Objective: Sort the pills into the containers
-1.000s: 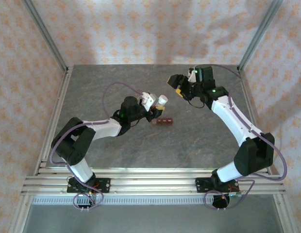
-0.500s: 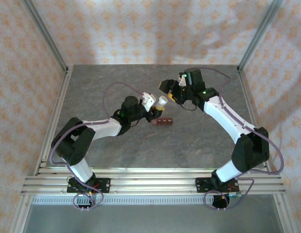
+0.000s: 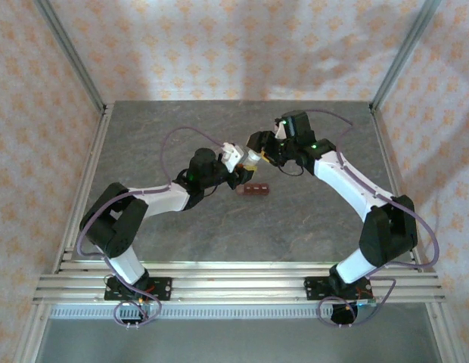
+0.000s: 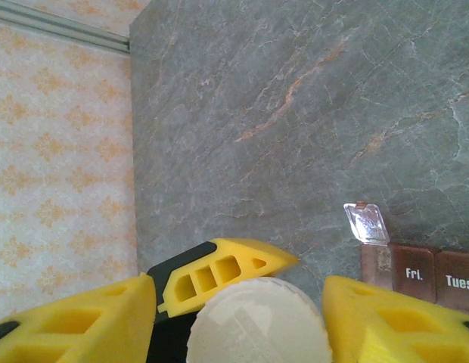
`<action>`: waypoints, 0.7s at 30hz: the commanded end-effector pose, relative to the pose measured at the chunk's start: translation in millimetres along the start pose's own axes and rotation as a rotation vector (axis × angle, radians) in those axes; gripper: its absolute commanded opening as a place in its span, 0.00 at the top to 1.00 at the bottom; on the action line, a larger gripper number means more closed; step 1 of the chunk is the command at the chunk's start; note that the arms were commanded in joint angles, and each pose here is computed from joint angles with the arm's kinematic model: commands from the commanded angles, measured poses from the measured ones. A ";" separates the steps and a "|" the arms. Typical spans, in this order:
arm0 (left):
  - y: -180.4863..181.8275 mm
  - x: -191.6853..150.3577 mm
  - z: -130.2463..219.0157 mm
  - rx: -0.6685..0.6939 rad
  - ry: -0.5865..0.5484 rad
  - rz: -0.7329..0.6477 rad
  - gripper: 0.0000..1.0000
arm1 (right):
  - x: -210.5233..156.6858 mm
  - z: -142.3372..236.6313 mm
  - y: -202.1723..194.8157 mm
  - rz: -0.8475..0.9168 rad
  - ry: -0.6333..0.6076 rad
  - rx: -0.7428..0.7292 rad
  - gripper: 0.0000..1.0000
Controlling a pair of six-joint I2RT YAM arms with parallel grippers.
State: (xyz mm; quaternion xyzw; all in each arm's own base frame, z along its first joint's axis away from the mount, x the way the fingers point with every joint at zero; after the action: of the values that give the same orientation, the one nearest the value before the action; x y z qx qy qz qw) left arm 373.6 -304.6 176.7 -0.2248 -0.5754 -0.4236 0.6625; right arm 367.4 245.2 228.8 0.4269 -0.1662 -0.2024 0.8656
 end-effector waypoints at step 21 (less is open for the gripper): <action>25.0 47.8 15.2 0.015 -0.144 0.057 1.00 | -12.8 -7.0 -3.5 0.264 0.072 0.030 0.67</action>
State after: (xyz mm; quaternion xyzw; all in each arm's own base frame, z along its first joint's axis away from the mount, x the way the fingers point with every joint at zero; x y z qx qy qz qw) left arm 376.0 -301.8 179.5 -0.2399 -0.5716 -0.4143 0.6664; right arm 364.5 247.3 225.2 0.4231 -0.1807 -0.1511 0.8749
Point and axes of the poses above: each hand's point on the last joint's axis, 136 mm out from that joint toward the fingers, its own z axis back along the fingers, its own y axis along the line the jaws close on, x = y × z, the point moved 1 cm from there along z, back along the fingers, and after that the axes turned 13 degrees about -z, right-handed, at the moved point
